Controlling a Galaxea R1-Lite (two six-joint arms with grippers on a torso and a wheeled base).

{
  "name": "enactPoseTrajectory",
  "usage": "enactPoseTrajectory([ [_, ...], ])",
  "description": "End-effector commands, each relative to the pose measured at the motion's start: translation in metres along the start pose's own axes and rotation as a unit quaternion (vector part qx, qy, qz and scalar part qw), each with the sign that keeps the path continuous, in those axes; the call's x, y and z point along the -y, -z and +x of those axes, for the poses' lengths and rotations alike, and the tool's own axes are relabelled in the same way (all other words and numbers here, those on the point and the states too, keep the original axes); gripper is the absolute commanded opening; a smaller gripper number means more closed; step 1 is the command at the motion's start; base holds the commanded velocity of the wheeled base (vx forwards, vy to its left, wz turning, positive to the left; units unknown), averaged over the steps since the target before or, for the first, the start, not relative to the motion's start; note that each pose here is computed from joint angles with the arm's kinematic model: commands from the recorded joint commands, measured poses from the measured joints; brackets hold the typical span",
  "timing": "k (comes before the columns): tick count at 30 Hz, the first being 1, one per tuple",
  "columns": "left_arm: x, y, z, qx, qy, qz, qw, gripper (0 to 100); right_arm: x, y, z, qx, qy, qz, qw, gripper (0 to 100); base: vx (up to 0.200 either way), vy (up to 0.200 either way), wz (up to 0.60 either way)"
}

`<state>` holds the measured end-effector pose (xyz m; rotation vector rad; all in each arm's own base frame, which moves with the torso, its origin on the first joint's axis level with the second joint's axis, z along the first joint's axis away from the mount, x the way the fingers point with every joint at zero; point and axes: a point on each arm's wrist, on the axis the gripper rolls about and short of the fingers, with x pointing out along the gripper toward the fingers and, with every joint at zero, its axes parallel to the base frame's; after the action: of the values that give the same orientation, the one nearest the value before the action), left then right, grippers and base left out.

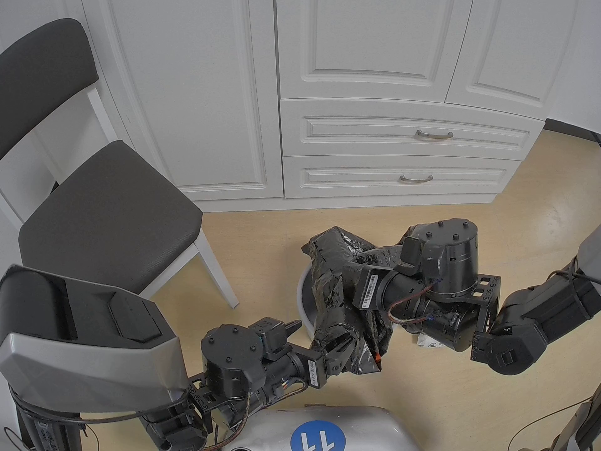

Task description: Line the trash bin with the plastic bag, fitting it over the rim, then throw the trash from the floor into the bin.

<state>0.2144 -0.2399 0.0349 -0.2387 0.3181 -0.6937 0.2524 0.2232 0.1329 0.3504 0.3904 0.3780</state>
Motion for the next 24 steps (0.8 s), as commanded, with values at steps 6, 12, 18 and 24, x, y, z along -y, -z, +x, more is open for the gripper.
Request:
enactPoseTrajectory([
  [6,0.002,0.0,-0.003,-0.004,0.008,0.0,1.0,100,-0.001,0.002,0.001,-0.002,-0.001,-0.001,1.0,0,0.0,0.0,0.0],
  [12,0.0,0.009,-0.006,-0.025,0.007,0.008,0.9996,100,-0.003,-0.001,0.002,0.005,-0.004,0.008,1.0,0,0.0,0.0,0.0],
  [18,-0.01,0.035,-0.006,-0.099,0.058,0.022,0.9931,100,-0.006,-0.004,0.005,0.014,0.004,0.02,0.9997,0,0.0,0.0,0.0],
  [24,-0.011,0.041,0.003,-0.099,0.059,0.025,0.993,100,-0.007,-0.006,0.003,0.019,0.001,0.022,0.9996,0,0.0,0.0,0.0],
])
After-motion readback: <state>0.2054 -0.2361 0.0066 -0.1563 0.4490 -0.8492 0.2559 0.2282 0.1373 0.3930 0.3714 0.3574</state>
